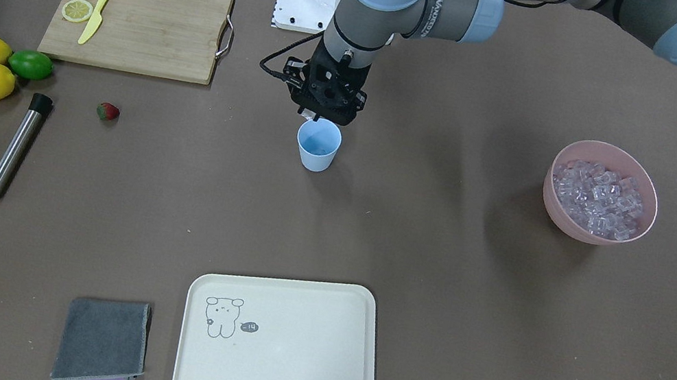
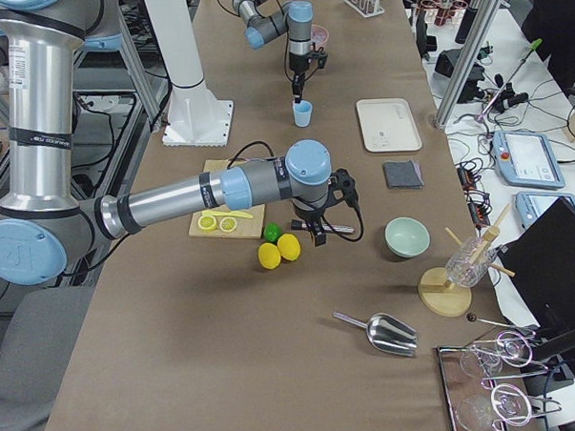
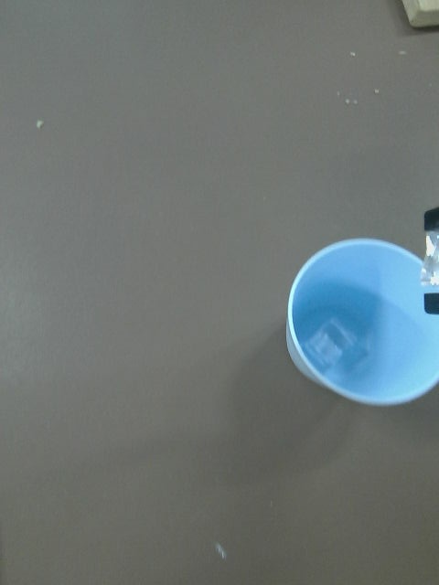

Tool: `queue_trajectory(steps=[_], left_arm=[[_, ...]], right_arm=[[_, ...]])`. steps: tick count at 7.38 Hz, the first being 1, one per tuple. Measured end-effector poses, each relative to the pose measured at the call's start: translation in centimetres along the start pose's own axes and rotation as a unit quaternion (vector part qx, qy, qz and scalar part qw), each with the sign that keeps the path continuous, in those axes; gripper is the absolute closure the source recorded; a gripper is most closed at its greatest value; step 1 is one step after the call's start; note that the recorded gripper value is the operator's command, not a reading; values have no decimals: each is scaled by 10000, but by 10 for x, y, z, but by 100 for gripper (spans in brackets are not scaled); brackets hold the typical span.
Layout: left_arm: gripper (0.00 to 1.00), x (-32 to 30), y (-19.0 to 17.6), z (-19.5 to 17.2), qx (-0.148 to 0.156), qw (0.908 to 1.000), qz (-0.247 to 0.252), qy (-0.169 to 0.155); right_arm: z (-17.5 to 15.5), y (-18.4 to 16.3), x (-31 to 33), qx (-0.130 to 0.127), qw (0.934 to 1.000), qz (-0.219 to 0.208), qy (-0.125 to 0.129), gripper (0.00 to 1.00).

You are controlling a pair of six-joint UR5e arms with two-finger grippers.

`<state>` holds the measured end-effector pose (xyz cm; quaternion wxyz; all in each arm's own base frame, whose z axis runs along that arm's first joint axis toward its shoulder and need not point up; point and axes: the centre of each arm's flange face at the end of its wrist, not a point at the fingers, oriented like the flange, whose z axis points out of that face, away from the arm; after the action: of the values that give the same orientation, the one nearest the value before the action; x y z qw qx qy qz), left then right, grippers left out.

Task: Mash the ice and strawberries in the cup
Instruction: 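Carry the ice cube with the left gripper to the blue cup and drop it, then return the left gripper over the pink ice bowl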

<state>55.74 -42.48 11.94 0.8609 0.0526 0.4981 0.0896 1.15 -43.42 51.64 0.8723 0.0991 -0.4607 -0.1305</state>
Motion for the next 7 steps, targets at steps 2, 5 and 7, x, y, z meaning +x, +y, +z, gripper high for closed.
queue_trajectory(steps=[2, 5, 7], left_arm=[[100, -11, -1, 6, -10, 9997, 221, -92], [2, -16, -1, 10, -21, 9995, 279, -125], [2, -21, -4, 7, 15, 9995, 296, -136]], right_arm=[[-2, 9, 1, 2, 10000, 47, -4, 0], [-2, 16, 0, -5, 10000, 71, -32, 0], [-2, 17, 0, -6, 10000, 77, -44, 0]])
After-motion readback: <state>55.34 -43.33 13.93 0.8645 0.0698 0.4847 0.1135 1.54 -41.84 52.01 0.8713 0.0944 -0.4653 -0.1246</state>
